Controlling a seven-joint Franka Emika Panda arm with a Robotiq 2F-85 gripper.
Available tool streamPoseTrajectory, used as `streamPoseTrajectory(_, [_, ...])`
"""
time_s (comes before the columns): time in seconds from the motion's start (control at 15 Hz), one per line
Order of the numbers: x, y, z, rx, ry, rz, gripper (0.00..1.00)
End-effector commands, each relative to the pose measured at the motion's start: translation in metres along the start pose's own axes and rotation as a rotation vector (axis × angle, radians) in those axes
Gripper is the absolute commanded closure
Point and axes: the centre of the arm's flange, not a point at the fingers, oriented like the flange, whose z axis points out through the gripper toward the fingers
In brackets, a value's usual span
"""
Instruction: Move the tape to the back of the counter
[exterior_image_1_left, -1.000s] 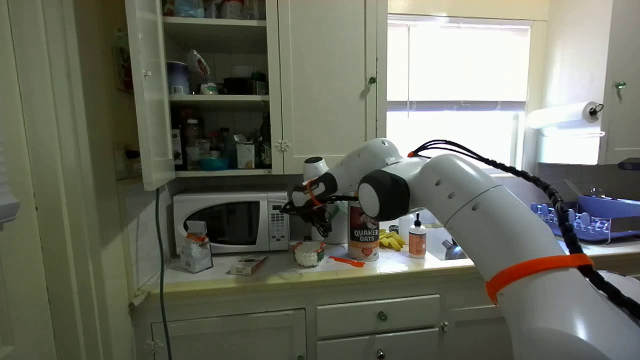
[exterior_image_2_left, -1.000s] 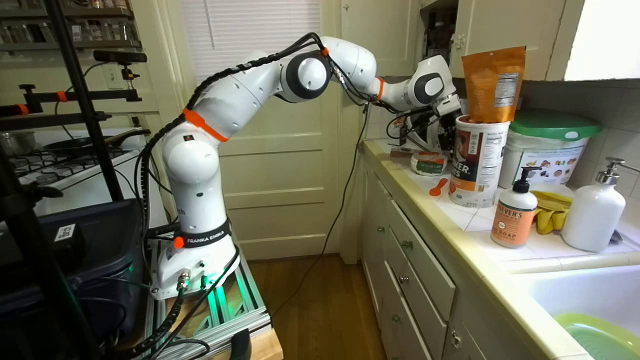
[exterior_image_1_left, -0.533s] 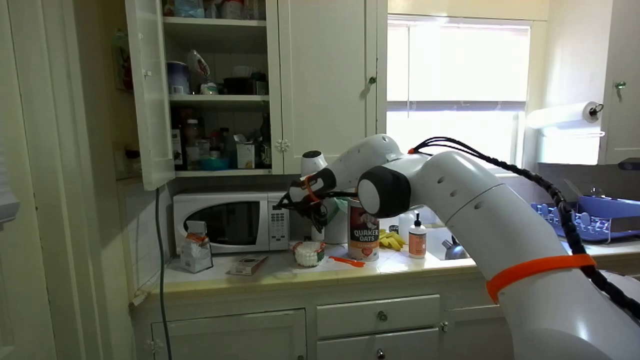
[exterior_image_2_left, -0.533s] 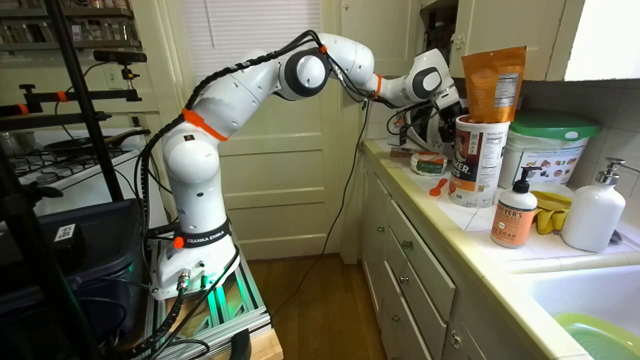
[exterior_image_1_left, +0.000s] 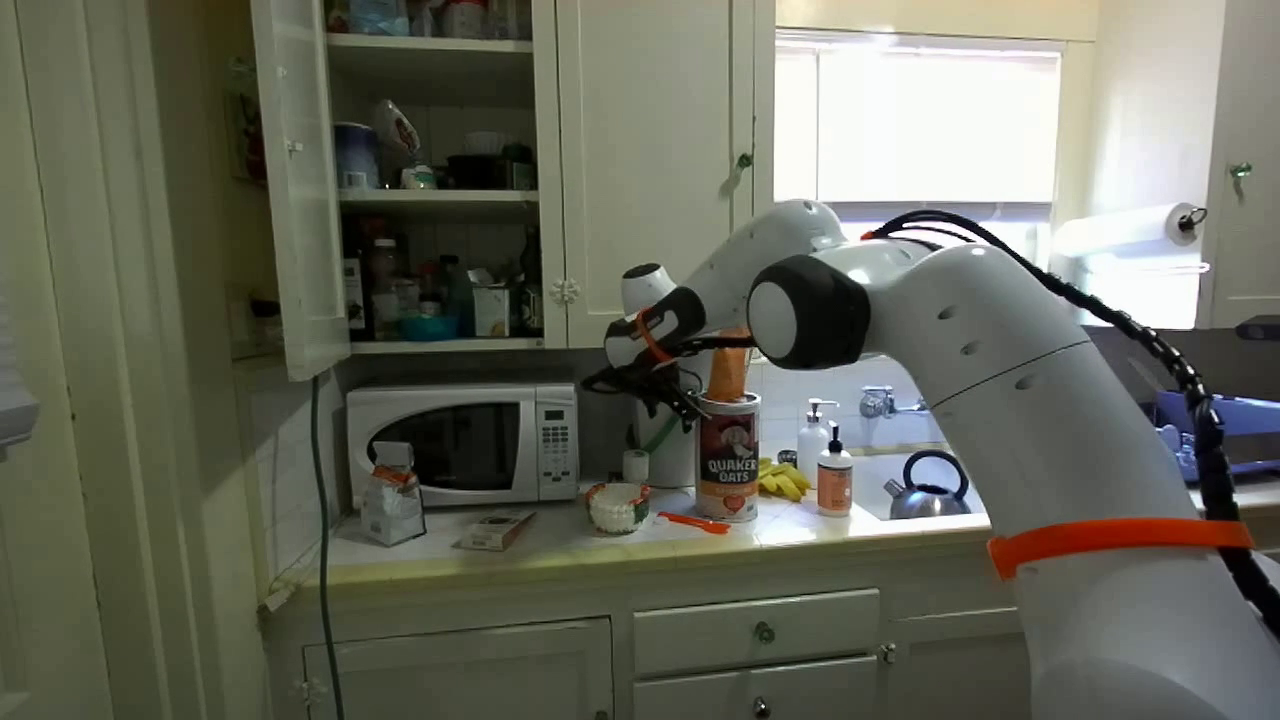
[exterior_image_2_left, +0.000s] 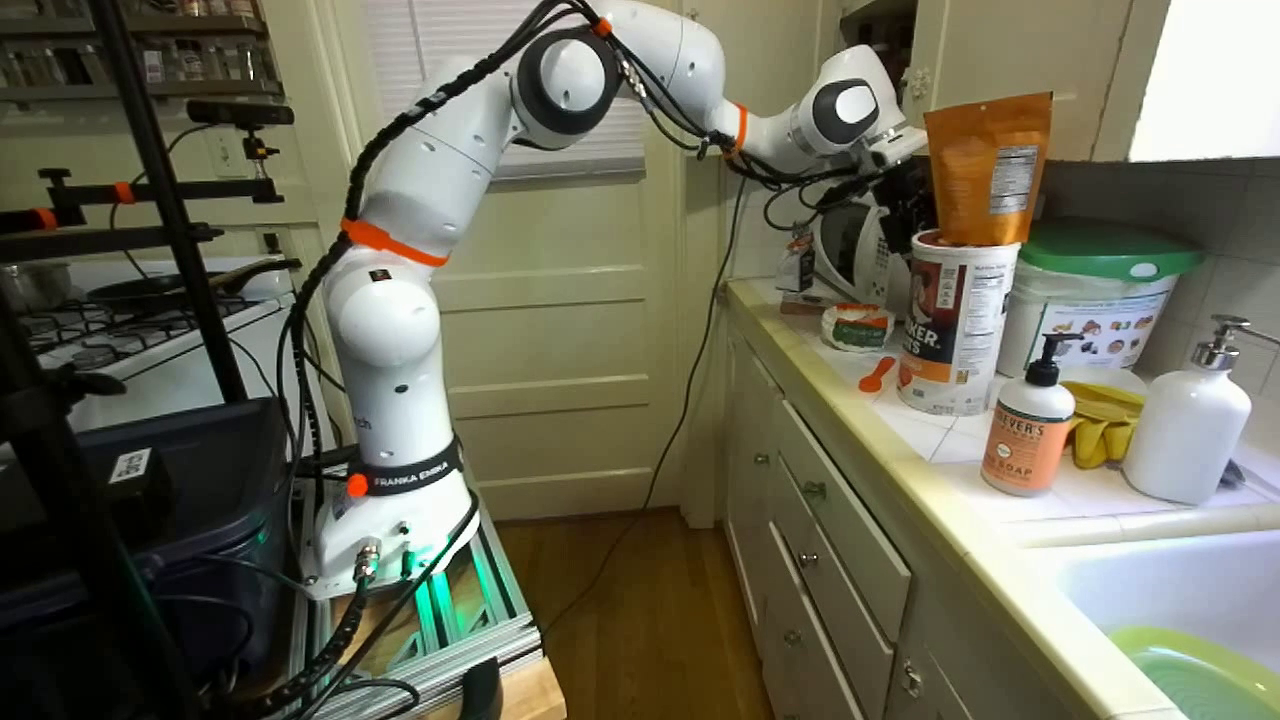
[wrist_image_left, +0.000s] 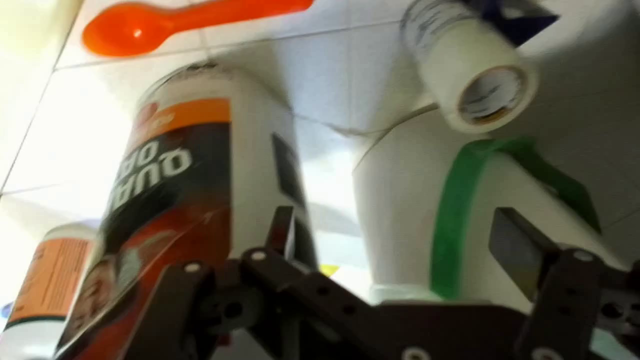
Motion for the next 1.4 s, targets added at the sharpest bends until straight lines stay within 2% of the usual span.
streamPoseTrajectory(0.0, [0.016, 0.082, -0.017, -0.031, -0.048, -0.187, 0.00])
streamPoseTrajectory(0.13, [0.018, 0.104, -0.038, -0.031, -0.089, -0.287, 0.00])
streamPoseTrajectory(0.33, [0.013, 0.118, -0.056, -0.020, -0.153, -0.429, 0.00])
streamPoseTrajectory(0.73, [-0.011, 0.148, -0.114, -0.001, -0.359, -0.662, 0.00])
streamPoseTrajectory(0.93, [-0.013, 0.164, -0.157, -0.042, -0.470, -0.791, 0.00])
streamPoseTrajectory(1.13, [-0.013, 0.183, -0.202, -0.123, -0.576, -0.919, 0.00])
streamPoseTrajectory(1.27, [-0.012, 0.191, -0.223, -0.142, -0.644, -1.011, 0.00])
streamPoseTrajectory(1.33, [-0.017, 0.188, -0.205, -0.129, -0.591, -0.935, 0.00])
